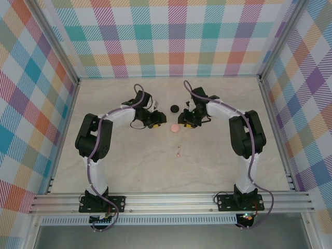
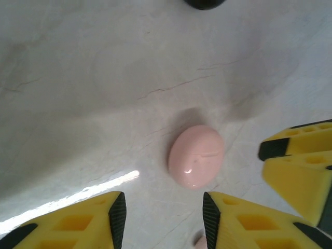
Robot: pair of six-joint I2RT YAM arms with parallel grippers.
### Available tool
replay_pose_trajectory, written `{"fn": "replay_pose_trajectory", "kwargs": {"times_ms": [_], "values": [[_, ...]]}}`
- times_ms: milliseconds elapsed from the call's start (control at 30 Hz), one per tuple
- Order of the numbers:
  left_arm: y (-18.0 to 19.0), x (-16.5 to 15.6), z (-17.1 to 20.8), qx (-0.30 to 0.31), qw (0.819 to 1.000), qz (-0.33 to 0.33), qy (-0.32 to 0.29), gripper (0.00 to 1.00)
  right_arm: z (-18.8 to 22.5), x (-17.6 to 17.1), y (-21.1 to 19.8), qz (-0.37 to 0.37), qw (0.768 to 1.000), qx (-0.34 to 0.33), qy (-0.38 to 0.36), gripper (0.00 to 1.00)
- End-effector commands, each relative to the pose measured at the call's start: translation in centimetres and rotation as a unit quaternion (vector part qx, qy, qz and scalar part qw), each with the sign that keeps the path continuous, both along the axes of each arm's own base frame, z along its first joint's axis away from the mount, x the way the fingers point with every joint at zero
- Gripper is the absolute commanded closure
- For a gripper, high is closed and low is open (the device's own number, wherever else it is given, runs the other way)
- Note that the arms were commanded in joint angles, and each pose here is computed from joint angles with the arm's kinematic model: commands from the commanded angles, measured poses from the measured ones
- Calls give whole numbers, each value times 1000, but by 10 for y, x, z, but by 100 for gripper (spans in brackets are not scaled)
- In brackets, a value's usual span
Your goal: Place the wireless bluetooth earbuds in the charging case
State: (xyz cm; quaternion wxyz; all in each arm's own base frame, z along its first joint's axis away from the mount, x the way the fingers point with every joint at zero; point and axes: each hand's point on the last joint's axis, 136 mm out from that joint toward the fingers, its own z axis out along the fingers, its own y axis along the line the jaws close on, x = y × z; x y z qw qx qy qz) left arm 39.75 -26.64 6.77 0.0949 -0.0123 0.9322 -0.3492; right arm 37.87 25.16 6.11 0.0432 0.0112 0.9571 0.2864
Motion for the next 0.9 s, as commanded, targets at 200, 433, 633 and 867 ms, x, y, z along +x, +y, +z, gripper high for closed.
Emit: {"fn": "replay_pose_trajectory", "kwargs": {"times_ms": [200, 433, 633, 867], "values": [[-20, -2, -10, -61, 998, -21, 22, 54, -14, -3, 16, 2, 999, 39, 33, 69], [-27, -6, -19, -71, 996, -33, 38, 54, -23, -3, 17, 1, 998, 39, 42, 73], [-36, -10, -24, -80, 994, -45, 51, 54, -28, -5, 17, 2, 998, 39, 50, 74], [-43, -14, -34, -78, 994, -53, 62, 56, -33, -6, 17, 4, 998, 36, 54, 77]]}}
